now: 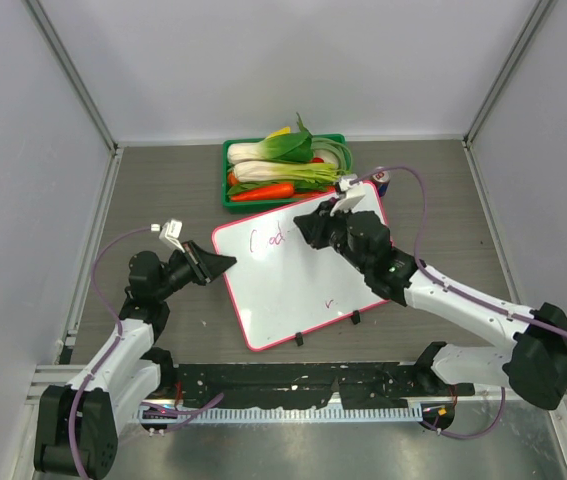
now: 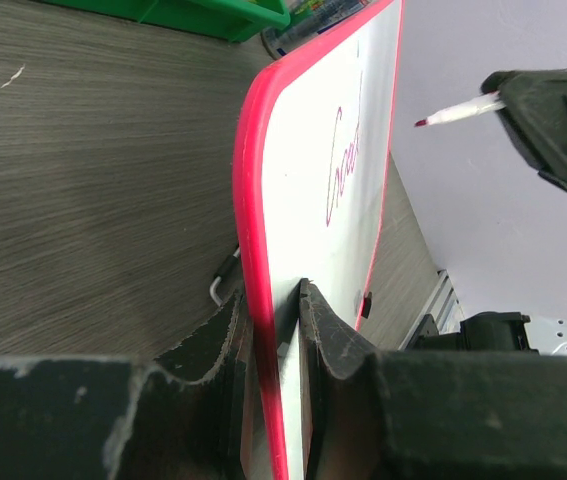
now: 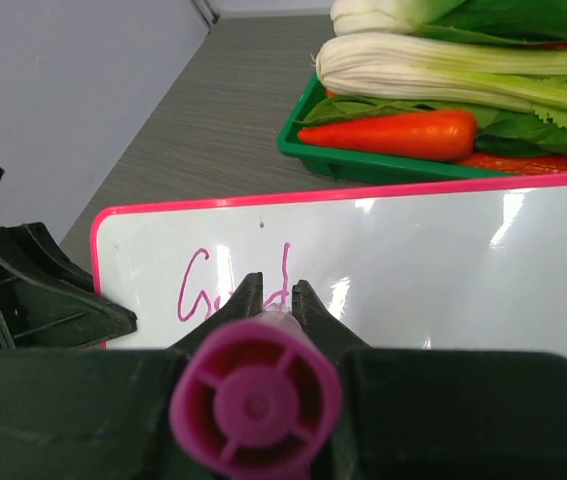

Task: Write a sentence on the whiteboard
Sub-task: Write with the whiteboard marker on the whiteboard.

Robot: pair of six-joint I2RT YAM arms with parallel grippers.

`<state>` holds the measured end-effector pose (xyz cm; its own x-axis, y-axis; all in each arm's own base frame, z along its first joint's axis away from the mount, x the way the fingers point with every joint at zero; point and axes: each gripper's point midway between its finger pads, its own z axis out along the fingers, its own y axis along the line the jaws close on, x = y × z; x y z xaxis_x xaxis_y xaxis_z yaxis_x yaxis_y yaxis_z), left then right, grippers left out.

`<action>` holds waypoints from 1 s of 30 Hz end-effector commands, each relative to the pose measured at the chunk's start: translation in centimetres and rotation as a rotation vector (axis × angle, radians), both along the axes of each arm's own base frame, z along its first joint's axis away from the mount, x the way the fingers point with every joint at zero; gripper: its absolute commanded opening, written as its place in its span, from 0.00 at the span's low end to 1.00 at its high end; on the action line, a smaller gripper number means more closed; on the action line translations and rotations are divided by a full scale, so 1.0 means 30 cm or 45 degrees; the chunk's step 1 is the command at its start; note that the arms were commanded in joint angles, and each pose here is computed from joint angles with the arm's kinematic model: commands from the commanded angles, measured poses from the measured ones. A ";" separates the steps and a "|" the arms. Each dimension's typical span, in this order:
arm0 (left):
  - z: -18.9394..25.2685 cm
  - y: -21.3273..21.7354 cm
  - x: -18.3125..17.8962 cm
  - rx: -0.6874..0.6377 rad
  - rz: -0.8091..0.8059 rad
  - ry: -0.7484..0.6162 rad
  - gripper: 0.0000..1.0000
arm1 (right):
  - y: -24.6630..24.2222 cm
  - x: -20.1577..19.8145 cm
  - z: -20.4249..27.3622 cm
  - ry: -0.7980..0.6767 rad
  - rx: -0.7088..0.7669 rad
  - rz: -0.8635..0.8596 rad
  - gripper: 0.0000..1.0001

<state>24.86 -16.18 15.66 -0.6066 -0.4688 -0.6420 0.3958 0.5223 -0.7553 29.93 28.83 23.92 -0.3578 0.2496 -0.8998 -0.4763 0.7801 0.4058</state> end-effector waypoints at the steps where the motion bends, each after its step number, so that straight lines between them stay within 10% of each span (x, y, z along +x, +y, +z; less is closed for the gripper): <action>1: 0.006 -0.003 0.006 0.083 -0.024 -0.076 0.00 | -0.028 0.025 0.167 -0.110 0.106 -0.035 0.02; 30: -0.001 -0.007 -0.001 0.095 -0.026 -0.064 0.00 | -0.051 0.111 0.064 -0.051 0.030 0.021 0.02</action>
<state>24.80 -16.33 15.86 -0.6050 -0.4639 -0.6471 0.4002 0.5254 -0.7508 32.65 26.70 23.56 -0.3733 0.2302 -0.8987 -0.4800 0.7811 0.3995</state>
